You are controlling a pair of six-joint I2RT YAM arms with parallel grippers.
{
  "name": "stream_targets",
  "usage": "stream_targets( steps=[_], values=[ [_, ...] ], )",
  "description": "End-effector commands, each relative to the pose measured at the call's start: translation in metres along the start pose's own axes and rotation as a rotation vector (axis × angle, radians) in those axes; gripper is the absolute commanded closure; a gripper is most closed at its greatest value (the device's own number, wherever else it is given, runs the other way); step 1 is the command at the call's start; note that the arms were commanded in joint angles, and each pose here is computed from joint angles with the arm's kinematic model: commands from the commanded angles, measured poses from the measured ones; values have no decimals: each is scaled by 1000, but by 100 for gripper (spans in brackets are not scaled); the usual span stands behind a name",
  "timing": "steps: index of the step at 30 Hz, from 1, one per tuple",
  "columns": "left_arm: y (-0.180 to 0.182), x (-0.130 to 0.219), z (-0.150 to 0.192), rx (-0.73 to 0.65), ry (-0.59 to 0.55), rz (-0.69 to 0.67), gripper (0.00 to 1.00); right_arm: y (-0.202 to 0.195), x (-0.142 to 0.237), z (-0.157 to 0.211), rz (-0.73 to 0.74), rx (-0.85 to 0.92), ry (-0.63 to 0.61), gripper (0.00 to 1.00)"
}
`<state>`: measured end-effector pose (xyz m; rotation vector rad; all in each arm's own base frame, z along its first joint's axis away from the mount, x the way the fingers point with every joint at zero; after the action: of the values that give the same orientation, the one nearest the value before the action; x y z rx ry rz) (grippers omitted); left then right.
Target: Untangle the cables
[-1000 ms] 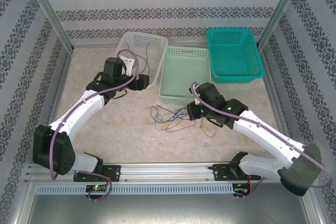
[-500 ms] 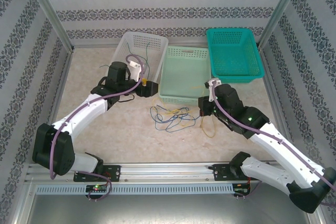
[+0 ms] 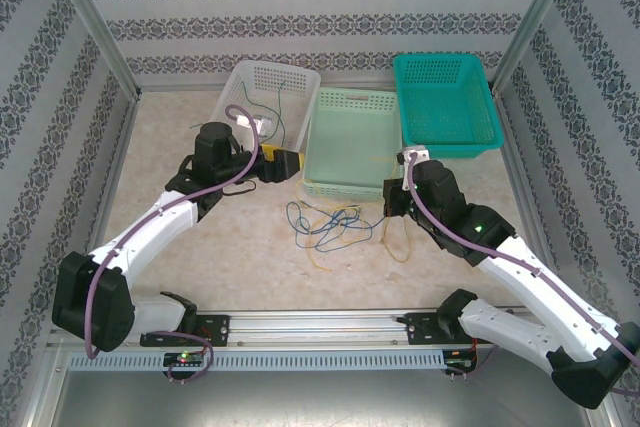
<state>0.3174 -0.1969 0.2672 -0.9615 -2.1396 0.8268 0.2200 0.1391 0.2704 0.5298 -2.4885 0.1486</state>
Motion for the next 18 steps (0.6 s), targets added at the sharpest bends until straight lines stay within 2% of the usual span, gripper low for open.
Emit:
stream_targets(
  steps=[1, 5, 9, 13, 18],
  values=[
    [-19, 5, -3, -65, 2, 65, 13, -8, 4, -7, 56, 22, -25, 100],
    [-19, 13, 0, -250, 94, -19, 12, -8, 1, -5, 61, 73, 23, 100],
    [-36, 18, 3, -374, 192, 44, 11, -9, -3, -5, 76, 144, 87, 100],
    [-41, 11, 16, -382, 314, 136, 13, -9, -4, -8, 72, 205, 131, 100],
    [-34, -5, 39, -357, 463, 136, 15, -6, -1, -19, 42, 249, 118, 100]
  ],
)
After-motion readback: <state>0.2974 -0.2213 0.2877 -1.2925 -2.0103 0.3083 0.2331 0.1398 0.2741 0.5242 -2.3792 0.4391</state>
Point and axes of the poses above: each hand's point on the last joint's axis, 136 mm out from that joint toward the fingers, its own x axis back along the fingers, its own y axis along the line the jaws close on, z = x × y, the point moved 4 cm from there along x, back along the fingers, and after that the axes turned 15 degrees about x, right-handed, at the moved point
